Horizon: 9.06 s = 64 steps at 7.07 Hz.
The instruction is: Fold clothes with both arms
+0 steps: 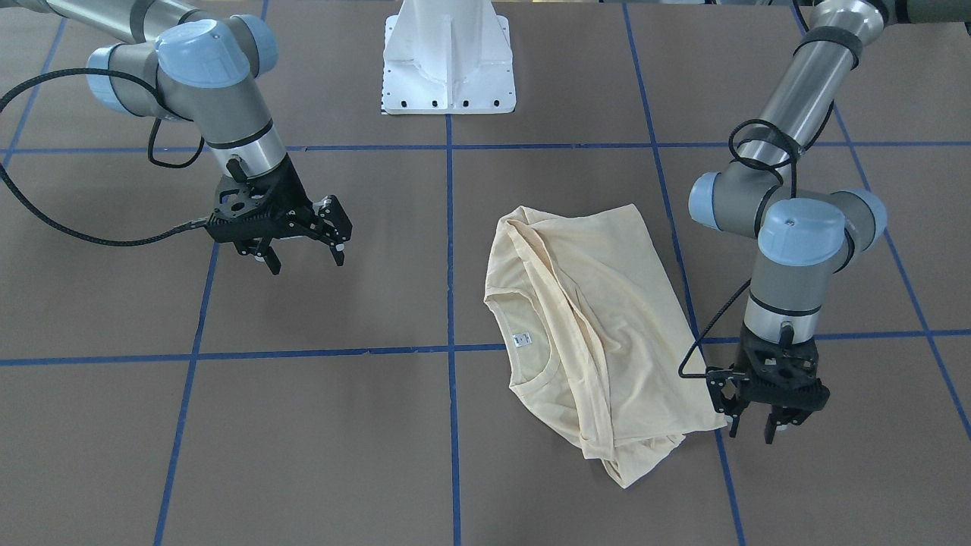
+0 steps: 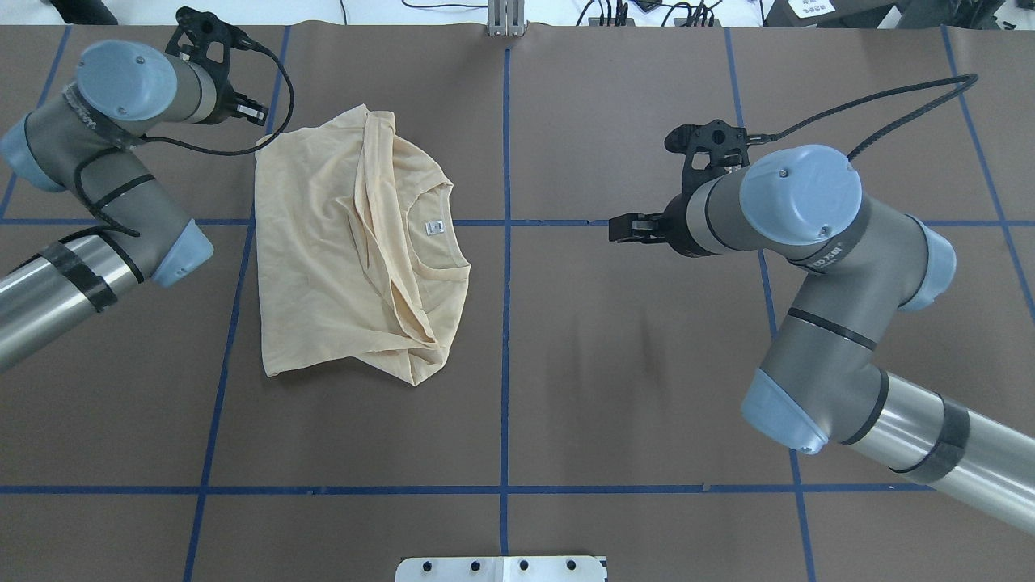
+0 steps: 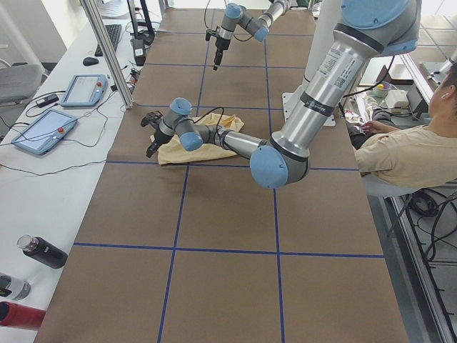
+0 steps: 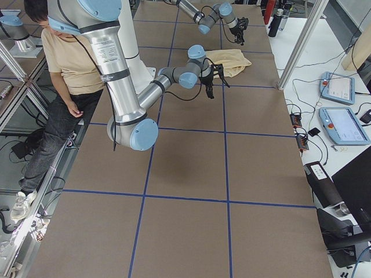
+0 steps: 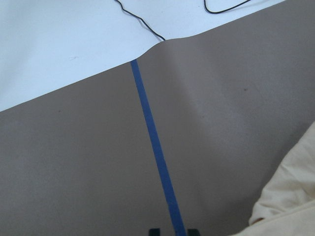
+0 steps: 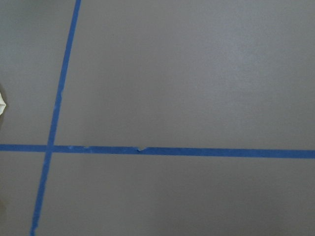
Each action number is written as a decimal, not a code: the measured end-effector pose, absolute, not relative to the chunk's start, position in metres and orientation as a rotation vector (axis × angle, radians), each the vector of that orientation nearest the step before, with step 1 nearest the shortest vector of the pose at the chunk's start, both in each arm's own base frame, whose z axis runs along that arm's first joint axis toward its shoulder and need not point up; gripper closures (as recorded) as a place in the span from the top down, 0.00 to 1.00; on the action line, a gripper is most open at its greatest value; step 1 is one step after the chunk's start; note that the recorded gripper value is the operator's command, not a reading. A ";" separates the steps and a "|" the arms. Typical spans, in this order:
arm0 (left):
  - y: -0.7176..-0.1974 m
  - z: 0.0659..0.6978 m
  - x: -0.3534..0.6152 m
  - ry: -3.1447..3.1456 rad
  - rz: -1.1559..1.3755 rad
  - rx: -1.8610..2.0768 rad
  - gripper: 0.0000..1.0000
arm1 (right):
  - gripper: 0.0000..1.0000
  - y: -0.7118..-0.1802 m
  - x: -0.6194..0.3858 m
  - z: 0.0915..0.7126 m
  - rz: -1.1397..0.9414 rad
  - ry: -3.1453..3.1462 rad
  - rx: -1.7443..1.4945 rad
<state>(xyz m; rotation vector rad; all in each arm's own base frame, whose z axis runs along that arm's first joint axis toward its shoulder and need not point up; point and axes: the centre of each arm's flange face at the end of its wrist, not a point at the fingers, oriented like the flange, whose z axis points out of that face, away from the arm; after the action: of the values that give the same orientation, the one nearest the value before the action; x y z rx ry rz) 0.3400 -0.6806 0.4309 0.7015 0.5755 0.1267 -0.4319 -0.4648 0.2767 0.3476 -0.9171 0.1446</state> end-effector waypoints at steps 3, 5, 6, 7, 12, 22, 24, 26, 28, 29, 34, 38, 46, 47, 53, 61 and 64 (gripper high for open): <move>-0.679 0.453 0.277 0.616 0.248 0.709 1.00 | 0.94 -0.491 -0.544 0.197 0.322 -0.948 0.315; -0.674 0.453 0.273 0.642 0.212 0.701 1.00 | 0.79 -0.484 -0.629 0.153 0.424 -0.928 0.300; -0.673 0.452 0.272 0.649 0.199 0.699 1.00 | 0.74 -0.475 -0.656 0.139 0.451 -0.922 0.291; -0.673 0.452 0.273 0.652 0.195 0.698 1.00 | 0.74 -0.469 -0.671 0.136 0.460 -0.913 0.286; -0.672 0.452 0.275 0.658 0.186 0.691 1.00 | 0.69 -0.457 -0.697 0.156 0.404 -0.848 0.315; -0.671 0.455 0.278 0.658 0.187 0.686 1.00 | 0.00 -0.452 -0.698 0.160 0.357 -0.826 0.332; -0.671 0.455 0.278 0.658 0.187 0.686 1.00 | 0.00 -0.434 -0.655 0.186 0.321 -0.832 0.340; -0.670 0.456 0.277 0.658 0.185 0.685 1.00 | 0.00 -0.400 -0.588 0.238 0.299 -0.846 0.343; -0.668 0.460 0.276 0.656 0.185 0.681 1.00 | 0.00 -0.351 -0.545 0.272 0.270 -0.854 0.348; -0.667 0.460 0.276 0.657 0.186 0.682 1.00 | 0.00 -0.328 -0.536 0.279 0.255 -0.855 0.353; -0.667 0.460 0.277 0.659 0.186 0.685 1.00 | 1.00 -0.303 -0.538 0.273 0.225 -0.857 0.378; -0.667 0.460 0.276 0.659 0.186 0.684 1.00 | 0.68 -0.390 -0.607 0.184 0.239 -0.836 0.435; -0.667 0.461 0.276 0.658 0.186 0.683 1.00 | 0.00 -0.403 -0.630 0.196 0.198 -0.795 0.385; -0.667 0.461 0.276 0.658 0.187 0.683 1.00 | 0.00 -0.402 -0.629 0.194 0.193 -0.801 0.380; -0.666 0.461 0.277 0.658 0.188 0.682 1.00 | 0.00 -0.381 -0.570 0.251 0.122 -0.797 0.355; -0.664 0.458 0.278 0.672 0.168 0.679 1.00 | 1.00 -0.422 -0.539 0.258 0.110 -0.764 0.402; -0.614 0.403 0.308 0.904 0.057 0.587 1.00 | 1.00 -0.405 -0.500 0.247 0.126 -0.847 0.368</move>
<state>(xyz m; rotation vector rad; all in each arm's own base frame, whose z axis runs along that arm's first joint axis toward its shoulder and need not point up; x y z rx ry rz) 0.3082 -0.6141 0.4034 0.5867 0.9040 0.0571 -0.4998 -0.4046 0.2472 0.3684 -0.8466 0.1256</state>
